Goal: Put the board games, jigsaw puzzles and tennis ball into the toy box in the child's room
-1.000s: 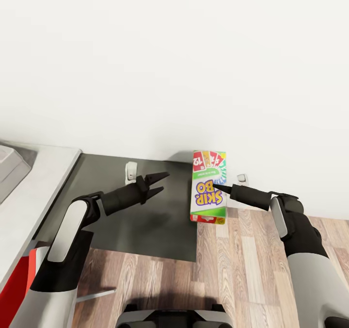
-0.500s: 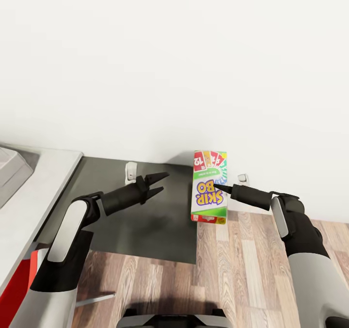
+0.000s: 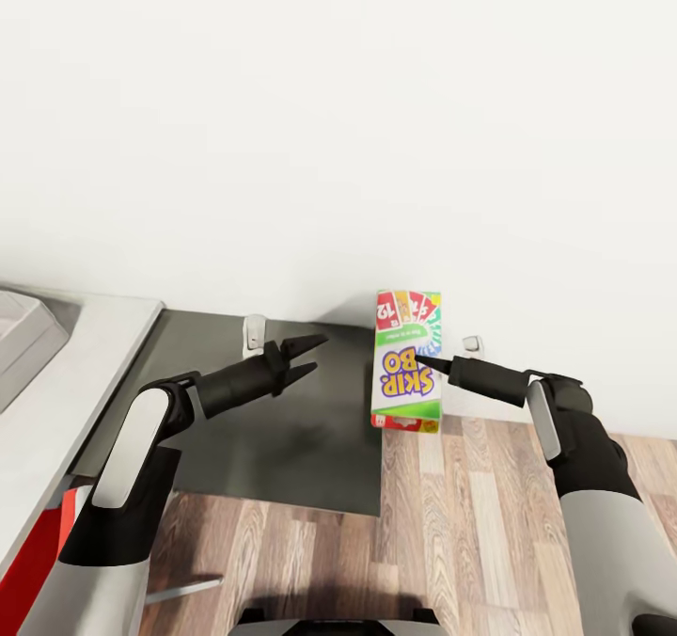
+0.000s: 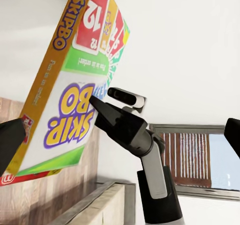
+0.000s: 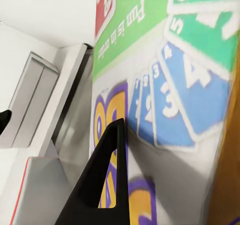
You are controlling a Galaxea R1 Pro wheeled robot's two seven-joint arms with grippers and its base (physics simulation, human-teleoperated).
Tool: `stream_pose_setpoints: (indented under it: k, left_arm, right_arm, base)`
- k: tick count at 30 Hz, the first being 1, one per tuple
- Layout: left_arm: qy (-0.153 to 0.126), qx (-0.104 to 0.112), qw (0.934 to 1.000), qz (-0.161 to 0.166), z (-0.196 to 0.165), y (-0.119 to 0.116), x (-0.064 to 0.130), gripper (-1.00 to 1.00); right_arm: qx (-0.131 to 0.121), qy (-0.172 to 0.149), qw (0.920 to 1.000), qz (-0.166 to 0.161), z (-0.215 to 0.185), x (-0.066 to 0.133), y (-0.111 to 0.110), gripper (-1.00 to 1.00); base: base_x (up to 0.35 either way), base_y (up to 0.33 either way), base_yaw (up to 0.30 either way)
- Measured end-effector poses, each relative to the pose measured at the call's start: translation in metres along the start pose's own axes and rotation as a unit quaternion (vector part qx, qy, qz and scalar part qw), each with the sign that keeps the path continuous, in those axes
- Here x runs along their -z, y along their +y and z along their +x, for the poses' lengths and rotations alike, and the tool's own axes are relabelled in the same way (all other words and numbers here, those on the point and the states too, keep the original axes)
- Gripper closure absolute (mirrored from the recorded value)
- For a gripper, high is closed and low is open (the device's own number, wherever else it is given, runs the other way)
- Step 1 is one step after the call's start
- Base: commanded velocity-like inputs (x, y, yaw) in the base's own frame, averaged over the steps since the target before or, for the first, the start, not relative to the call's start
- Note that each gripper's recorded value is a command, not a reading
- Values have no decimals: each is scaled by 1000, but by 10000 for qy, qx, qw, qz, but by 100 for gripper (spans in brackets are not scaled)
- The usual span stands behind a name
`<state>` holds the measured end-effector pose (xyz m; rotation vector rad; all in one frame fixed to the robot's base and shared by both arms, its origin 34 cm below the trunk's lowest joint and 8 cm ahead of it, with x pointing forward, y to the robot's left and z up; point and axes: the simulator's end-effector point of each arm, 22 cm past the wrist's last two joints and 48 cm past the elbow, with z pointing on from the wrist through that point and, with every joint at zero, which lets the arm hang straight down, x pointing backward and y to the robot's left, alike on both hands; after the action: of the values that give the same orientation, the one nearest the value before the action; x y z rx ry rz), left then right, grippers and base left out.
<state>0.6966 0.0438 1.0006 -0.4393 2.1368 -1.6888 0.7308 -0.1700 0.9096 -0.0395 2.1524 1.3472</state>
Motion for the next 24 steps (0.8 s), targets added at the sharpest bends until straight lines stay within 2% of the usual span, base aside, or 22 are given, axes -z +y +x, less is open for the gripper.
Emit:
stream_pose_setpoints:
  k: [16,23,24]
  left_arm:
    - [-30,-118,9999,34,-2,-13,4,-100]
    - [-37,-134,9999,39,-2,-14,4,-100]
    - [-40,-137,9999,35,-2,-14,4,-100]
  right_arm:
    - [156,-73,9998,-71,-8,6,16,100]
    - [48,-235,9991,-339,-6,16,25,100]
    - [4,-317,9984,-470,-7,20,30,100]
  base:
    - [0,0,8]
    - [0,0,9]
    - [0,0,3]
